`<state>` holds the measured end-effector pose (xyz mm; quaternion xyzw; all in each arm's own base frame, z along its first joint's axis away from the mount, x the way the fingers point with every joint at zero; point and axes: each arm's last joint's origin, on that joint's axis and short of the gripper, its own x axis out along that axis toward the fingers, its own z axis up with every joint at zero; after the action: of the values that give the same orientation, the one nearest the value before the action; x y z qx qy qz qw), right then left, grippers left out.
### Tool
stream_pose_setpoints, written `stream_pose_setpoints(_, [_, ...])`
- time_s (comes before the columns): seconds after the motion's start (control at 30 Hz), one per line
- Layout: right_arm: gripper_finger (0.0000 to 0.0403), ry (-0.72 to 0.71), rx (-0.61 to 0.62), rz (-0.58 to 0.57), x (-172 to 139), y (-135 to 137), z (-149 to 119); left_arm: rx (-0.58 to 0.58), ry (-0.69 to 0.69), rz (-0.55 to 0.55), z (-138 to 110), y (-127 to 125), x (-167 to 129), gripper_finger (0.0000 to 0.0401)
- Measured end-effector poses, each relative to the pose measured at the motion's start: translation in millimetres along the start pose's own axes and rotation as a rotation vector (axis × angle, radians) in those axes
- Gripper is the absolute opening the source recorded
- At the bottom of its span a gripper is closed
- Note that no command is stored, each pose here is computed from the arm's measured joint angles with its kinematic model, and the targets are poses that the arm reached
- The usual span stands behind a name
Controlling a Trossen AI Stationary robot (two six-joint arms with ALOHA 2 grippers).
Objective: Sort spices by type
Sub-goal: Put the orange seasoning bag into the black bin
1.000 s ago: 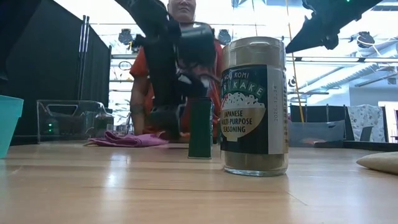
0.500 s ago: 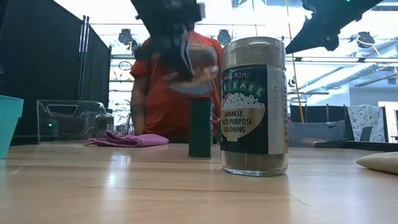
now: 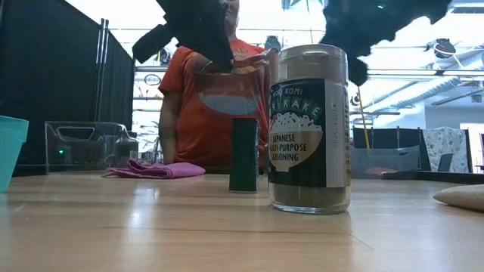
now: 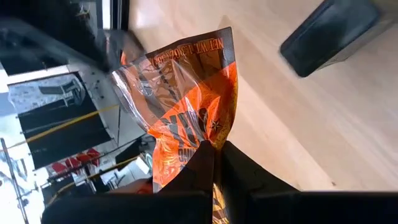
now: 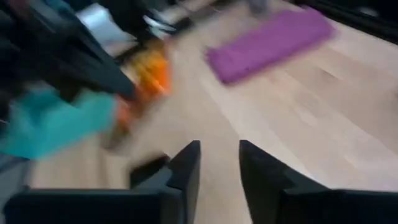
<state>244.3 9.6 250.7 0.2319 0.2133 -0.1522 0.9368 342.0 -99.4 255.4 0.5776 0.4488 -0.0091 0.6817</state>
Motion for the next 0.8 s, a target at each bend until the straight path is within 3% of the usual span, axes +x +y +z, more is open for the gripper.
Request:
stream_pose_setpoints(0.17, [0.0147,-0.076,0.037,0.200,14,10,17,0.042,0.003,-0.014,1,-9,0,0.0013])
stream_pose_setpoints(0.47, [0.0234,0.006,0.047,0.198,47,17,14,0.104,-0.051,0.043,9,-6,-1,0.0013])
stream_pose_setpoints(0.63, [0.0246,0.025,0.029,0.219,53,21,16,0.093,-0.042,0.068,10,-5,-1,0.0013])
stream_pose_setpoints(0.8, [0.0231,0.062,0.027,0.248,59,21,12,0.085,-0.027,0.091,10,-3,-2,0.0013])
